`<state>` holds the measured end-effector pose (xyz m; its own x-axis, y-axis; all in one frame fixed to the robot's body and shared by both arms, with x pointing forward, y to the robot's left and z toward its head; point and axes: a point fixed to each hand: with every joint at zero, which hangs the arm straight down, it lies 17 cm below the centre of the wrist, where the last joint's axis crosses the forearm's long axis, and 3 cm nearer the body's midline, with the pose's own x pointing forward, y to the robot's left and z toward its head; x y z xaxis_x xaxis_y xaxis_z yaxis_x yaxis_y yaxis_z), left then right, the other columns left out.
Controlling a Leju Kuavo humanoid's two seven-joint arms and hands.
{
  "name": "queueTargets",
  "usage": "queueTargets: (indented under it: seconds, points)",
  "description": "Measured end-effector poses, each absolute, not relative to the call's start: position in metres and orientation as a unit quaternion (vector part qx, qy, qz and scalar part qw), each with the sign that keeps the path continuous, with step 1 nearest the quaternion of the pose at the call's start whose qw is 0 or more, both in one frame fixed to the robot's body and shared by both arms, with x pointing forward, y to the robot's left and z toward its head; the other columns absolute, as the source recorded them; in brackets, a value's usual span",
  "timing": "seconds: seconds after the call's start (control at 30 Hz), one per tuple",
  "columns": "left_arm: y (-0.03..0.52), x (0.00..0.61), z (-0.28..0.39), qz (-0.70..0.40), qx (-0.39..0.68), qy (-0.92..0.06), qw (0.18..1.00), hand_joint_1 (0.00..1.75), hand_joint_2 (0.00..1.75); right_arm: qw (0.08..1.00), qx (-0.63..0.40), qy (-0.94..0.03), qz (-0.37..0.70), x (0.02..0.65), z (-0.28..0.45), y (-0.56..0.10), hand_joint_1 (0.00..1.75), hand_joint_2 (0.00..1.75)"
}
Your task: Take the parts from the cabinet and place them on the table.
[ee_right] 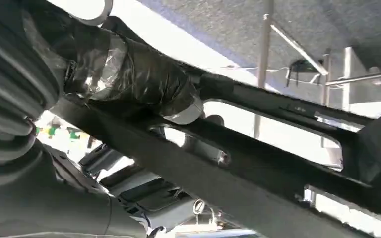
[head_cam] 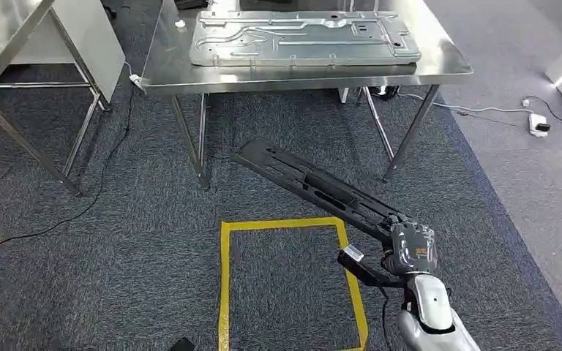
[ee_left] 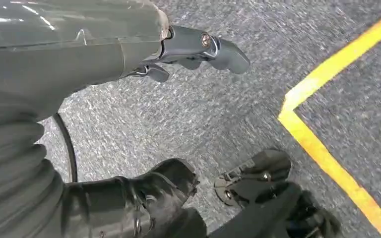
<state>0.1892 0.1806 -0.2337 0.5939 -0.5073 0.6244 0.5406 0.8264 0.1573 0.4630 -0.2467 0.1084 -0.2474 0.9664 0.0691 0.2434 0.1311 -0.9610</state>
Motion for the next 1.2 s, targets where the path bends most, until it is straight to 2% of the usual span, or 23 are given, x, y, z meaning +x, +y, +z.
queueTargets:
  seconds: [1.2]
  points:
    - [0.194, 0.197, -0.234, -0.288, -0.002, -0.345, 0.893, 0.00, 1.75, 0.407, -0.468, -0.635, 0.461, 0.456, 0.094, -0.247, 1.75, 1.75]
